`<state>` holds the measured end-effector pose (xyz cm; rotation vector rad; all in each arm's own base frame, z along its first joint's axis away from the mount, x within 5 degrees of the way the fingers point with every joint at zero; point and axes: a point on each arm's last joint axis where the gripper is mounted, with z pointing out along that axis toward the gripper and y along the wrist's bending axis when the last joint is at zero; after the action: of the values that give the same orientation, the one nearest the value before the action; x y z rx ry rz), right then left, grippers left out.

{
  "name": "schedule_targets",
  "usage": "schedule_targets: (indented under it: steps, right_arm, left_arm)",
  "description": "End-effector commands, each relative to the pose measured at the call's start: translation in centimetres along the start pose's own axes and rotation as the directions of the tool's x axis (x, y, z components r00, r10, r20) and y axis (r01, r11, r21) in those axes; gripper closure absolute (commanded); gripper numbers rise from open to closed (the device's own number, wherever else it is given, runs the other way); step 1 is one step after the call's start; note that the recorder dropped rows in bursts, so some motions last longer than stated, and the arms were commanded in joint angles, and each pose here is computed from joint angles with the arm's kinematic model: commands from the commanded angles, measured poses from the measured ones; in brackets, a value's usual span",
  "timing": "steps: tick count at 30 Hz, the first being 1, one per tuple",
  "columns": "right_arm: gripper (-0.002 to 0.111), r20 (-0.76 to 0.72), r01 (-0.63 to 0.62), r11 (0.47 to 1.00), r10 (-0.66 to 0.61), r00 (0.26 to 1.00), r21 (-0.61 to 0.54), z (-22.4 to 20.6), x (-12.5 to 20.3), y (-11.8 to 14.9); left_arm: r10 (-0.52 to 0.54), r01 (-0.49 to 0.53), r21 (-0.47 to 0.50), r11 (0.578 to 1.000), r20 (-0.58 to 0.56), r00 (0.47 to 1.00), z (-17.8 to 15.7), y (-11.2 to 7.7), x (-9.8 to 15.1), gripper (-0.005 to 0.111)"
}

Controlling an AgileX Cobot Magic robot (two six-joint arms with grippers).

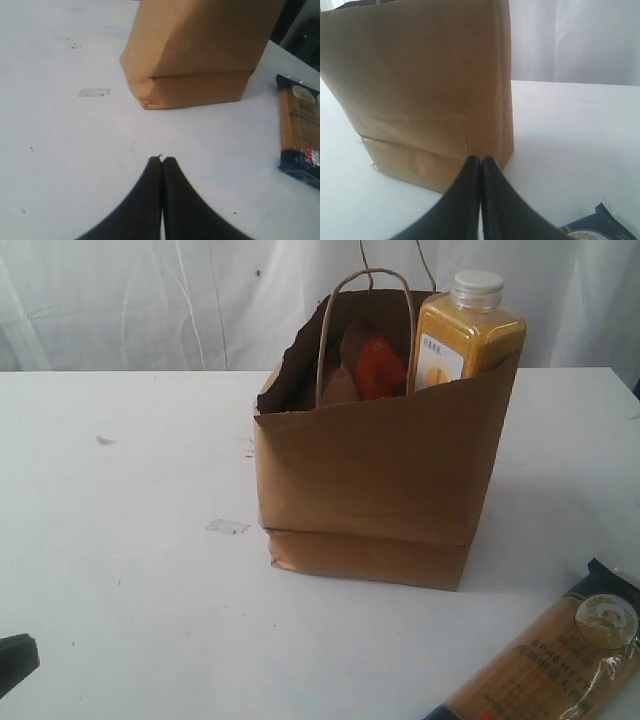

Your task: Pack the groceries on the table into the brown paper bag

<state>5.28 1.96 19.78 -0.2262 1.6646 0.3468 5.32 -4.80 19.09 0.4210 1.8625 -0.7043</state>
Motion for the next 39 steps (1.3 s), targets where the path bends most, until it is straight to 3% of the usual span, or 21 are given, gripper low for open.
schedule_targets:
  steps: [1, 6, 11, 17, 25, 39]
  right_arm:
    - [0.108, 0.008, -0.006, 1.0, 0.006, 1.0, 0.005, 0.0, 0.1, 0.0]
    - [0.108, 0.008, -0.006, 1.0, 0.006, 1.0, 0.005, 0.0, 0.1, 0.0]
    - [0.108, 0.008, -0.006, 1.0, 0.006, 1.0, 0.005, 0.0, 0.1, 0.0]
    - [0.108, 0.008, -0.006, 1.0, 0.006, 1.0, 0.005, 0.0, 0.1, 0.0]
    - [0.108, 0.008, -0.006, 1.0, 0.006, 1.0, 0.005, 0.0, 0.1, 0.0]
    - [0.108, 0.008, -0.006, 1.0, 0.006, 1.0, 0.005, 0.0, 0.1, 0.0]
  left_arm:
    - [-0.128, 0.132, -0.062, 0.989, 0.058, 0.99, -0.3, 0.8, 1.0, 0.107]
    - [-0.165, 0.168, -0.183, 0.969, 0.032, 0.986, -0.5, 1.5, 1.6, 0.107]
    - [-0.146, 0.181, -0.312, 0.932, 0.133, 0.98, -1.1, 2.3, 1.4, 0.107]
    - [0.033, 0.02, -0.402, 0.916, 0.126, 0.991, -1.6, 2.6, 1.2, 0.107]
    - [0.018, 0.012, -0.42, 0.907, 0.068, 0.998, -1.6, 2.7, 1.8, 0.107]
    - [0.019, 0.012, -0.42, 0.907, 0.068, 0.997, -1.6, 2.7, 1.8, 0.107]
